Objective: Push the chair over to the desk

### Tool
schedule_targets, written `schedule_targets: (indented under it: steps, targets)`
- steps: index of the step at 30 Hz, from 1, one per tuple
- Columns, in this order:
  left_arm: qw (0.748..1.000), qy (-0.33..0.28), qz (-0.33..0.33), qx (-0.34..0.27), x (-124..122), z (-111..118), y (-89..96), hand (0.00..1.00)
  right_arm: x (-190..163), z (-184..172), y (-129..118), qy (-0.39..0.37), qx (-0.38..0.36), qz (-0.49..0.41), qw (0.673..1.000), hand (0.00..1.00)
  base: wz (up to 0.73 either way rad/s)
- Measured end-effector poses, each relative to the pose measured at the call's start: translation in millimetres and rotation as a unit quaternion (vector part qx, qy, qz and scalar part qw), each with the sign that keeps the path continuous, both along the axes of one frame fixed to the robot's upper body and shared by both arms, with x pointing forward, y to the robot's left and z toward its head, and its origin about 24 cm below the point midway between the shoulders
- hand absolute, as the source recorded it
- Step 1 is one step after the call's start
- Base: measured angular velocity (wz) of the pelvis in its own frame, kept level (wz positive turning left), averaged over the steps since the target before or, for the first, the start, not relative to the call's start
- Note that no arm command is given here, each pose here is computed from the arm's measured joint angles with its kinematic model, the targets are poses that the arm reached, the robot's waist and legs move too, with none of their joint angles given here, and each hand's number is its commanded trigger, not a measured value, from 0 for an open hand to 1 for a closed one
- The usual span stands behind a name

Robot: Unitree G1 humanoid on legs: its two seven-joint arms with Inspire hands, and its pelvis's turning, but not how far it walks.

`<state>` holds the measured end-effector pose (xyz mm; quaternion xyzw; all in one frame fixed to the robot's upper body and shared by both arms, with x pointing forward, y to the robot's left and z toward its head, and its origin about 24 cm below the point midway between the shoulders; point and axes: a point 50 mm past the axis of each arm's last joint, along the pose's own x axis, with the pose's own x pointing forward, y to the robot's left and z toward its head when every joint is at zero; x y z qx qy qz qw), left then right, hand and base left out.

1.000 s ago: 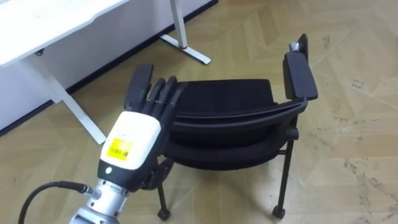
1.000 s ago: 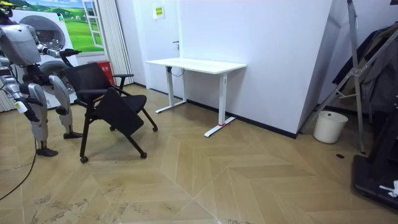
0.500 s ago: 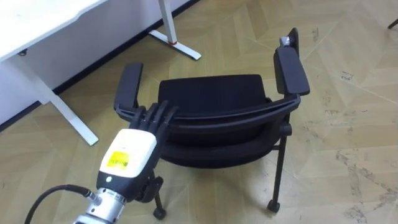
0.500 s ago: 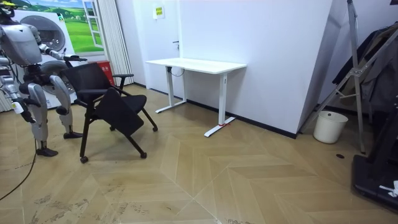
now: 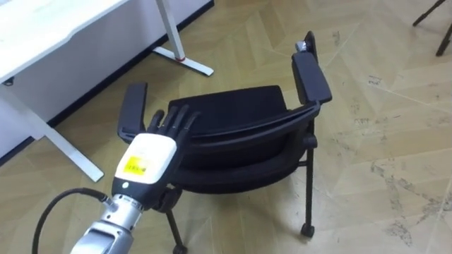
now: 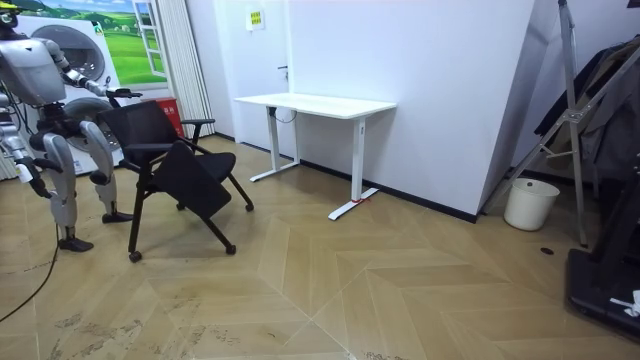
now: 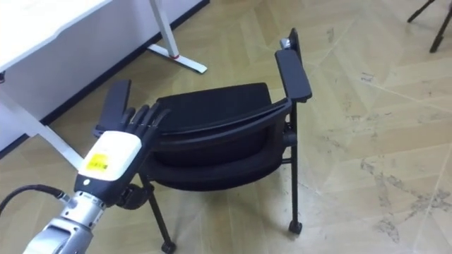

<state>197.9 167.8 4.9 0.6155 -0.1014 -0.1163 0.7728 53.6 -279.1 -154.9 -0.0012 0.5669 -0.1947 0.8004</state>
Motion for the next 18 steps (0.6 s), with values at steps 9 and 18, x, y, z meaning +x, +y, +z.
schedule_targets:
  steps: [9,18]
  targets:
    - [0.999,-0.028,-0.010,-0.010,9.7,9.4,-3.3,0.00,-2.2,0.7,-1.9,-0.005,-0.008,-0.003,1.000,0.00,-0.01]
    - [0.999,-0.032,-0.016,-0.012,16.6,10.4,-4.5,0.00,-8.0,0.2,-2.0,-0.001,-0.007,-0.005,1.000,0.00,-0.07]
